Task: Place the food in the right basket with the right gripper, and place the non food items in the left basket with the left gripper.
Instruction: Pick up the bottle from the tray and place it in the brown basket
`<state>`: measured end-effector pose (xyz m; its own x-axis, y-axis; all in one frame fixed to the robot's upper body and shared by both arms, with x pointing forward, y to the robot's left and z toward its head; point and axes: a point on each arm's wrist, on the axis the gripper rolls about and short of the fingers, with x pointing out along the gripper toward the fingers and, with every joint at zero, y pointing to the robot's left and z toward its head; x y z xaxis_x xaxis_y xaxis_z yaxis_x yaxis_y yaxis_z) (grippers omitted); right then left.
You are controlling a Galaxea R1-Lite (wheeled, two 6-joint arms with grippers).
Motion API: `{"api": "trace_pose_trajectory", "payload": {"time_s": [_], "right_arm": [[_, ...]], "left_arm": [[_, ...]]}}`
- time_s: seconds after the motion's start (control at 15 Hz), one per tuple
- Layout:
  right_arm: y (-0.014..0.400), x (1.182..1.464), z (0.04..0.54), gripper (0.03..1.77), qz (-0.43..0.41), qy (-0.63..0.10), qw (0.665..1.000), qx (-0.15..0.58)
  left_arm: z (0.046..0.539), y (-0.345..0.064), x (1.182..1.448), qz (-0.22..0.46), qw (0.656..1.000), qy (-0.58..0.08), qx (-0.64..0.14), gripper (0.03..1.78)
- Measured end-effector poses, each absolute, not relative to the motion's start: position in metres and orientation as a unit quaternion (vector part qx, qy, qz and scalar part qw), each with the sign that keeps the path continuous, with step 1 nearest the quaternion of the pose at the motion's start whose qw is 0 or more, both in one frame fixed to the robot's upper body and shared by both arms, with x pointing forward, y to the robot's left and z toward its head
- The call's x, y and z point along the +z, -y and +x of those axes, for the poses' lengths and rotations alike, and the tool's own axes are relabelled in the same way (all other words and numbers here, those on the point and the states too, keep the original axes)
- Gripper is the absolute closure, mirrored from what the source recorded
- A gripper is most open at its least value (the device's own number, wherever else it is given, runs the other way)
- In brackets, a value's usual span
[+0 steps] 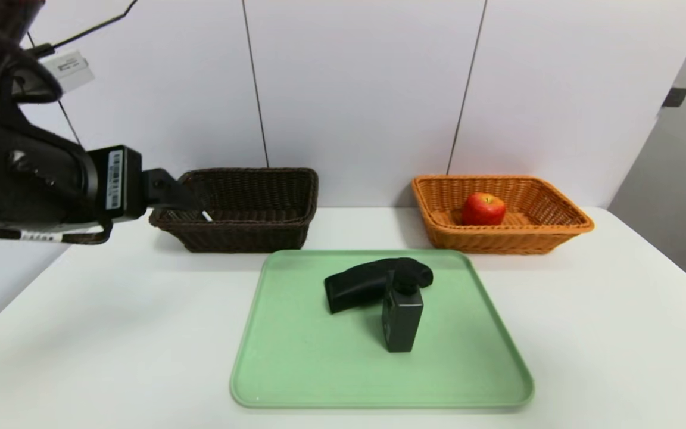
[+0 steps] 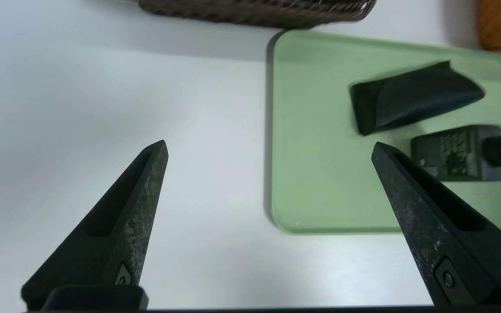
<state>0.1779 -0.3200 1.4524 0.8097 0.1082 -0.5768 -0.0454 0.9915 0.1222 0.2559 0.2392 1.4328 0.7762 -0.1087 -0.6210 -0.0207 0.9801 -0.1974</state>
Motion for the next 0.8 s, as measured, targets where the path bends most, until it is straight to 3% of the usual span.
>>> {"api": "trace_pose_trajectory", "payload": {"time_s": [0.33, 0.8], "right_arm": [[0.314, 1.425, 0.164, 0.10, 0.040, -0.287, 0.951, 0.104], [0.267, 1.372, 0.210, 0.10, 0.016, -0.290, 0.935, 0.205]], "left_arm": [[0.224, -0.276, 1.381, -0.111, 0.926, -0.362, 0.011, 0.14], [0.200, -0.301, 1.349, -0.128, 0.922, -0.360, 0.056, 0.12]]}}
